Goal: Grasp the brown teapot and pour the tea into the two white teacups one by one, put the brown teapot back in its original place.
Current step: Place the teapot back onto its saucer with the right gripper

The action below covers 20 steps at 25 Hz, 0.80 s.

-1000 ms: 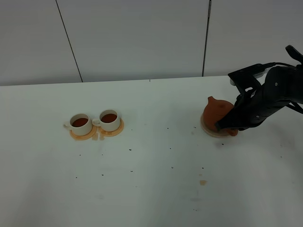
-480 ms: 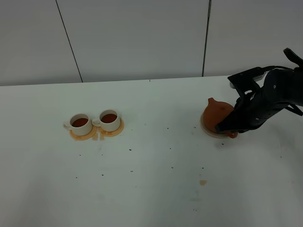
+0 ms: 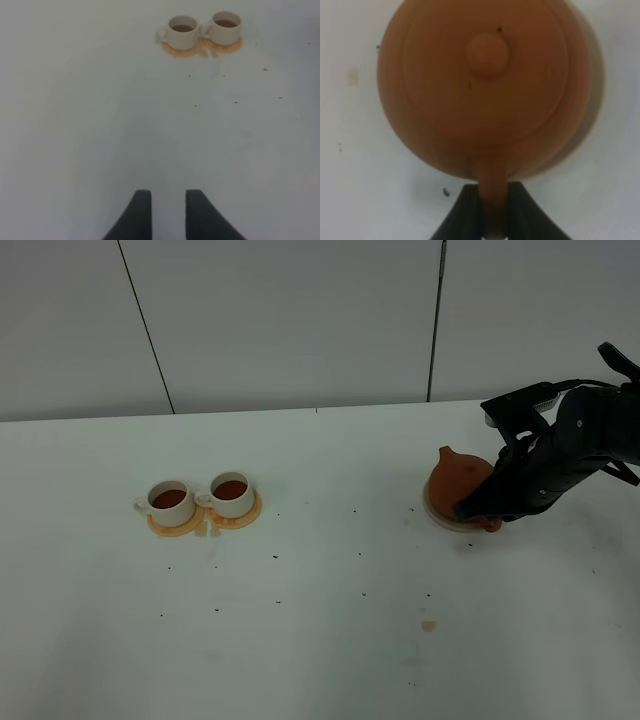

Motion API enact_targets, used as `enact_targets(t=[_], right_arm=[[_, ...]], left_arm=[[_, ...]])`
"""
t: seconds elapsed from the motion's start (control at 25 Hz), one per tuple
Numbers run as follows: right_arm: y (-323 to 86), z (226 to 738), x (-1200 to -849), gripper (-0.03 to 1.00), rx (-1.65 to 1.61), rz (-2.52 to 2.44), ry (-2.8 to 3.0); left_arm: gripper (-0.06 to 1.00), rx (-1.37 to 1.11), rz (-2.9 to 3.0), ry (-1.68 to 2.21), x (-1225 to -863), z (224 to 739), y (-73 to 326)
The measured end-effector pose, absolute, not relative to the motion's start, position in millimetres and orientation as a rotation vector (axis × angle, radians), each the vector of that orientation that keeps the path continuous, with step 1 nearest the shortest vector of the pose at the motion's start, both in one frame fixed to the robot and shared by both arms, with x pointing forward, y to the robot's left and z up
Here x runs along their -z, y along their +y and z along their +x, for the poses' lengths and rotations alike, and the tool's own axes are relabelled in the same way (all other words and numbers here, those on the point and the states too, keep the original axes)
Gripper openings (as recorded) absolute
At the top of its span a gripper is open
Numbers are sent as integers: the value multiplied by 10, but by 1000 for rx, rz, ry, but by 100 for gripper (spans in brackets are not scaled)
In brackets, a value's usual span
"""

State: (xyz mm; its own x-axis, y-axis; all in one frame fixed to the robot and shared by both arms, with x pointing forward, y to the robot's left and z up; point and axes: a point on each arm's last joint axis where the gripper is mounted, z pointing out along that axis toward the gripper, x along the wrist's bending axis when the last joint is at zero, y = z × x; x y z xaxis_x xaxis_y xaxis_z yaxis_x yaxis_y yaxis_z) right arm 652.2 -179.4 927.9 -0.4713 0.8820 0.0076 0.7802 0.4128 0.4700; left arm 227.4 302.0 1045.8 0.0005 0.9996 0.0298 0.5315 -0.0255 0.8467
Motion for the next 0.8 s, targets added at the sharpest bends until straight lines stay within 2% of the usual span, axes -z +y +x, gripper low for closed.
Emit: enact_targets(t=[0.16,0.44,0.8], right_arm=[[-1794,6525,-9266,15,-611,1460,2428],[-1794,6525,-9264,33,-610,1460,2429],[-1796,6515,-9361,36,-628,1449,2416]], left_arm=[[24,-918,1630,1602,-10458,2274,3020],[24,-917,1629,1603,-10458,2274,3020],[24,-917,1629,1603,-10458,2274,3020]])
